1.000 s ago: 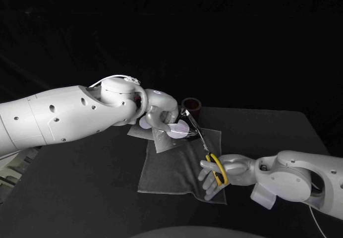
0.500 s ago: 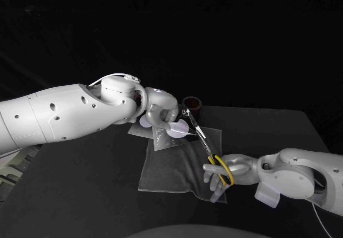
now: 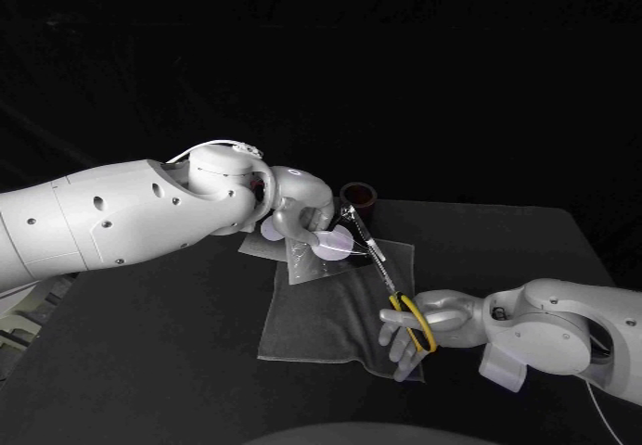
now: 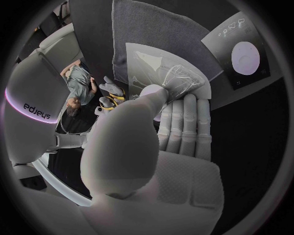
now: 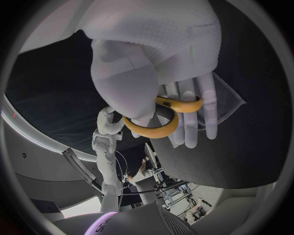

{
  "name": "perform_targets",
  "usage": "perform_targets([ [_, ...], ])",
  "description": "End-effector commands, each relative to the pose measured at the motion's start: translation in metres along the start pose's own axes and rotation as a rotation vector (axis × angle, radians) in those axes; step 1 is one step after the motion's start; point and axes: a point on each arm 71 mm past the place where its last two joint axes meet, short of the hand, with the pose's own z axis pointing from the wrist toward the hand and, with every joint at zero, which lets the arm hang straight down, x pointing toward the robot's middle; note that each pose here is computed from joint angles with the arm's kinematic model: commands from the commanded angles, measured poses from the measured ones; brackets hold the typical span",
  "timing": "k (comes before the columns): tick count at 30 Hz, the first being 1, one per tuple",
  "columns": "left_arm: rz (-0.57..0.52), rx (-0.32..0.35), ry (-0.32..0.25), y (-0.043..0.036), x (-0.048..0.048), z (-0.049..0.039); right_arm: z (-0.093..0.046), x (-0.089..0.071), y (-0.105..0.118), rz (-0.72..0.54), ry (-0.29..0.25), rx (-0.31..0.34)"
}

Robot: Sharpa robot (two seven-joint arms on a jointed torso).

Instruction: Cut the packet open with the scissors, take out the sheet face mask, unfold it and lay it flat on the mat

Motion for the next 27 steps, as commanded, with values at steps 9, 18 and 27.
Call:
perform_targets([
  [9,0.013,0.028,0.004,-0.0065,-0.0001,0.0014,0.0032,-0.0005,0.0079,-0.003,-0.042,-0.050],
  [18,0.019,0.035,0.005,-0.0086,0.0000,0.0017,0.0049,0.0020,0.0097,-0.009,-0.025,-0.056],
  [27,0.025,0.032,0.004,-0.0077,0.0000,0.0015,0.0024,0.0052,0.0086,-0.023,0.042,-0.041],
])
